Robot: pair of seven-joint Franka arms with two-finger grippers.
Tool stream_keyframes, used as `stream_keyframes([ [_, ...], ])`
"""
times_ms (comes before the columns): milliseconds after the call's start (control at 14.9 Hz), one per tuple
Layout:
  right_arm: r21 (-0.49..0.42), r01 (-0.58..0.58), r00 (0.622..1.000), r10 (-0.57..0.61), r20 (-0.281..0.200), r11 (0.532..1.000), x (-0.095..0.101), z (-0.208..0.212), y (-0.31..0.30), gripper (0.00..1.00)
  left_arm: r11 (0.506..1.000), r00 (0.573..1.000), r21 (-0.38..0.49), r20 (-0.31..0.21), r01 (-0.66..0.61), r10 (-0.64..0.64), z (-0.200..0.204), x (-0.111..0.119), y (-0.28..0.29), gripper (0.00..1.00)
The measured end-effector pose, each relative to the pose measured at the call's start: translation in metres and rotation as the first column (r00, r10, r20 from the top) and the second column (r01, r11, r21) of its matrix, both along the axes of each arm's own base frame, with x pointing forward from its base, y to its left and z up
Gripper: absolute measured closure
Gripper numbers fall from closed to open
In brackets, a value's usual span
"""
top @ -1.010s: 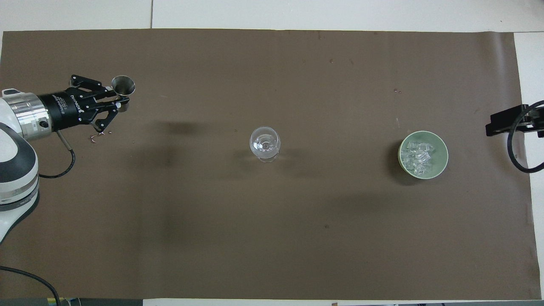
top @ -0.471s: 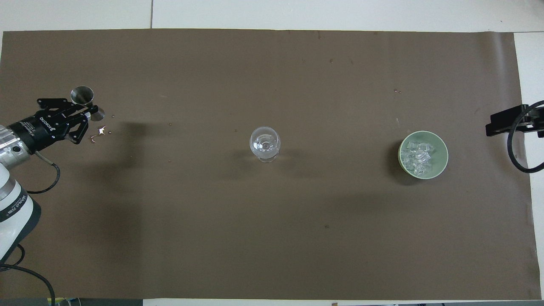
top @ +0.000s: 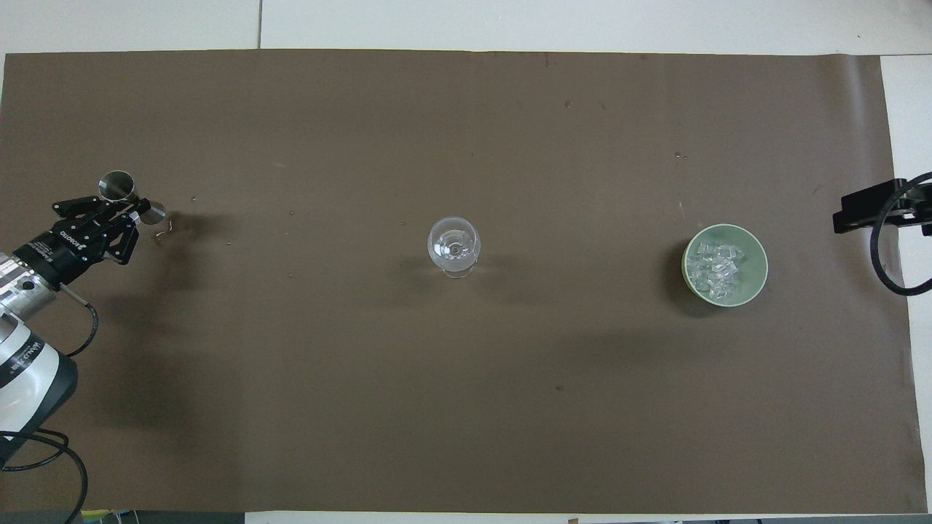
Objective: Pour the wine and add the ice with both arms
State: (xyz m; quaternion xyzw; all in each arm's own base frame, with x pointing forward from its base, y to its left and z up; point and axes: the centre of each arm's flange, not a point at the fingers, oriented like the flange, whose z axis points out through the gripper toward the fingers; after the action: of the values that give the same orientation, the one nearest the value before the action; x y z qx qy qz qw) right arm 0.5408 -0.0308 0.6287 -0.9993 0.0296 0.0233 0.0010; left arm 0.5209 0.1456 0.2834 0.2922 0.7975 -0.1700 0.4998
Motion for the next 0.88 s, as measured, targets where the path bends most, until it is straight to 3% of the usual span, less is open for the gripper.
stream_keyframes([
  [337, 0.0, -0.003, 1.0, 0.003, -0.004, 1.0, 0.0, -0.001, 0.002, 0.0, 0.996, 0.998, -0.055, -0.015, -0.067, 0.066, -0.029, -0.025, -0.01, 0.79],
  [875, -0.001, -0.088, 0.996, 0.088, 0.028, 0.996, 0.008, -0.04, 0.014, 0.0, 0.99, 0.992, -0.067, -0.025, -0.123, 0.121, -0.034, -0.037, 0.008, 0.79],
])
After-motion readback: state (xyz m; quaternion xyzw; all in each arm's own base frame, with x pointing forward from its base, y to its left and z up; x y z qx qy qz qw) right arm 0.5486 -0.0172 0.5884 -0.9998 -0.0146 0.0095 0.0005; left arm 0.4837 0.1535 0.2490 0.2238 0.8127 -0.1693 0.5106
